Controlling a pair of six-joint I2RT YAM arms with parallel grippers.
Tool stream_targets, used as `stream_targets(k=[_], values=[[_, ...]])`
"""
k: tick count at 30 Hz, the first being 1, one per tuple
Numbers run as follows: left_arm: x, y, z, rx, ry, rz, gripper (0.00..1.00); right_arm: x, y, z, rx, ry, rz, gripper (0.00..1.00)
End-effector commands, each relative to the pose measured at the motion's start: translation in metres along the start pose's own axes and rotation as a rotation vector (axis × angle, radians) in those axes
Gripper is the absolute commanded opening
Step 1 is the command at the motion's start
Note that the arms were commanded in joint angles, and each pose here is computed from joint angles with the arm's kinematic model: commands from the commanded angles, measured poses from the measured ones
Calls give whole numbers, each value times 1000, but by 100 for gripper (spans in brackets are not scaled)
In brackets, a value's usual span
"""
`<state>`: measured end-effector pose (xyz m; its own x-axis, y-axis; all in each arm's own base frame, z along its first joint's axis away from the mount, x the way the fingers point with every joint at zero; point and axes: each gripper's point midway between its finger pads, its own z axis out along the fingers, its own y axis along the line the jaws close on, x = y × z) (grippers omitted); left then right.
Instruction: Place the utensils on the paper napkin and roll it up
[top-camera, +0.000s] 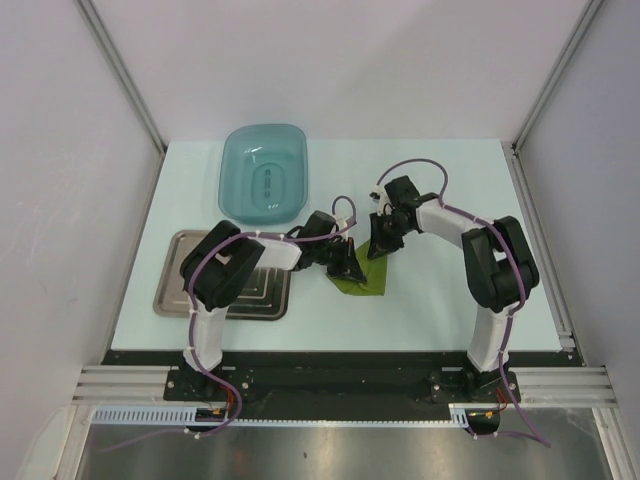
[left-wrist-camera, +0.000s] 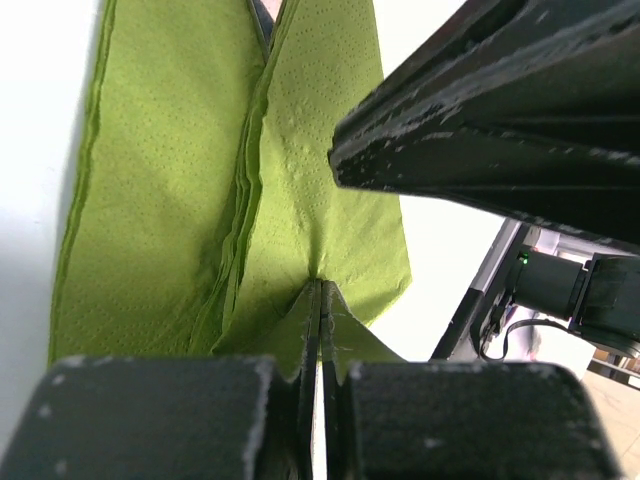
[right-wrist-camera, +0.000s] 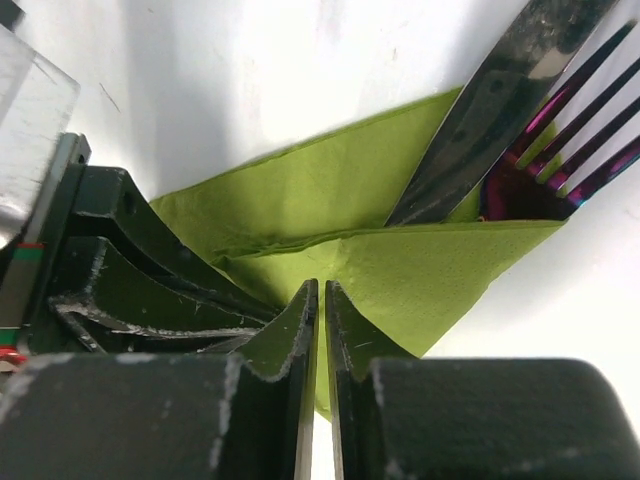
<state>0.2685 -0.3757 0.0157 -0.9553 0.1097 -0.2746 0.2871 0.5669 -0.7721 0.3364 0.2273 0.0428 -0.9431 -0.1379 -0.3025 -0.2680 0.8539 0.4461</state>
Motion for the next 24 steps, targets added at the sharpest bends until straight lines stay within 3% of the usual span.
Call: stream_targets(k=[1, 13, 14, 20, 24], values=[[22, 45, 8, -155, 41, -21, 0, 5, 4, 3, -15, 7, 11, 10], [11, 34, -4, -127, 10, 10, 3, 53, -52, 49, 138, 152, 26, 4], [5, 24, -10, -108, -9, 33, 6, 56, -55, 50, 148, 161, 26, 3], [-24, -12, -59, -78, -115, 139, 49, 64, -55, 52, 159, 175, 7, 3], [-19, 20, -84, -186, -98, 53, 60, 67, -55, 54, 159, 181, 5, 3]])
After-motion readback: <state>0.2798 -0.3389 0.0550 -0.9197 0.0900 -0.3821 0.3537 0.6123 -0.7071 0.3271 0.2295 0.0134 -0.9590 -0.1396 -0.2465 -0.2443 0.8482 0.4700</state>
